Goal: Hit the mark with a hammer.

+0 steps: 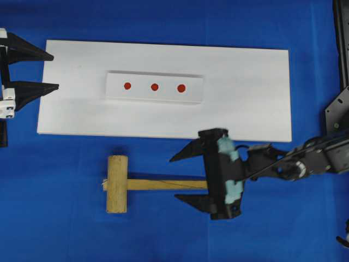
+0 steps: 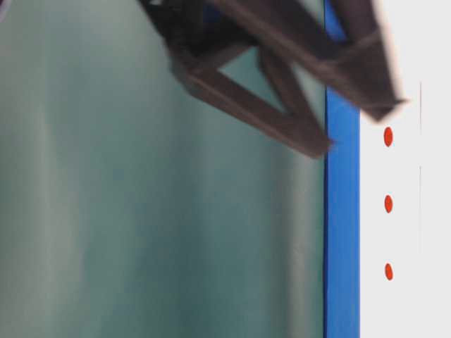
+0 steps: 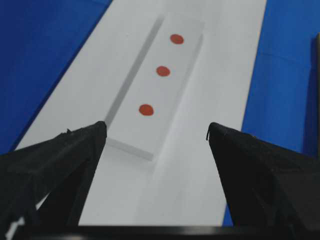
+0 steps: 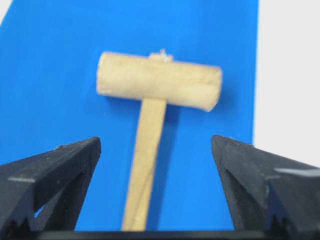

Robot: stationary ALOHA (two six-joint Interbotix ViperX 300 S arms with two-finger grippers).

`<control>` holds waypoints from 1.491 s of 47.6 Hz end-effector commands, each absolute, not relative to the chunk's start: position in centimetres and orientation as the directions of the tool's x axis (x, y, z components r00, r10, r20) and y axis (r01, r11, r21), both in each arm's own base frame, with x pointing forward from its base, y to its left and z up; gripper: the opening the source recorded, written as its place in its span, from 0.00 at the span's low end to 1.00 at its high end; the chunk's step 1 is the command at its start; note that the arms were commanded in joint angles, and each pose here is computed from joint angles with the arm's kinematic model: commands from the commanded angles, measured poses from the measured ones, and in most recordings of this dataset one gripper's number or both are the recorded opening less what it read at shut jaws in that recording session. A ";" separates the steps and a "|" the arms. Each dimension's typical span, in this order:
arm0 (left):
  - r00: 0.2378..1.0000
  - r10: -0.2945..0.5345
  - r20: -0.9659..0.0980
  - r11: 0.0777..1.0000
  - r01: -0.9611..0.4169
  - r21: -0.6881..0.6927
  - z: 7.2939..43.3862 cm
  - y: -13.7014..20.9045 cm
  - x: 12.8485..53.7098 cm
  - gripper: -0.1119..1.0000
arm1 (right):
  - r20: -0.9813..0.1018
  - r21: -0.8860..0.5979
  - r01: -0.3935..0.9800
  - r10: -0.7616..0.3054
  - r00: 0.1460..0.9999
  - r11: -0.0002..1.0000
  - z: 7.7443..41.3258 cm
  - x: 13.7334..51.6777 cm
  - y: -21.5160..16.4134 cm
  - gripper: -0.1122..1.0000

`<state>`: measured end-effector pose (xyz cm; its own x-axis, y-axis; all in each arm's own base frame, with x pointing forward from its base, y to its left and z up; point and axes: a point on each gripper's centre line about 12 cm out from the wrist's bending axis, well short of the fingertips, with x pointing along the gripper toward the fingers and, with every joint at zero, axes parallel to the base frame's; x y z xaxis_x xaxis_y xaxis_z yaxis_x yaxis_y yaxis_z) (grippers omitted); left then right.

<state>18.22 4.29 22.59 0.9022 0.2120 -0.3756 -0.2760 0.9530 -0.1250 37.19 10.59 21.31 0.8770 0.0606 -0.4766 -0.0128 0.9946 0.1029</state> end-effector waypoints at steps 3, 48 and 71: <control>0.906 0.216 -0.364 0.953 -0.277 -0.124 23.1 4.4 18.4 0.81 | -0.439 0.109 0.028 0.023 0.898 0.994 22.9 37.1 8.7 0.85; 0.935 0.205 -0.290 0.972 -0.230 -0.054 24.7 3.9 17.7 0.81 | -0.309 0.042 0.186 -0.165 0.937 0.982 28.5 30.8 -3.6 0.85; 0.956 0.147 -0.253 0.987 -0.157 -0.019 26.0 2.4 15.7 0.81 | -0.165 0.061 0.169 -0.157 0.974 0.984 28.0 20.5 -2.6 0.85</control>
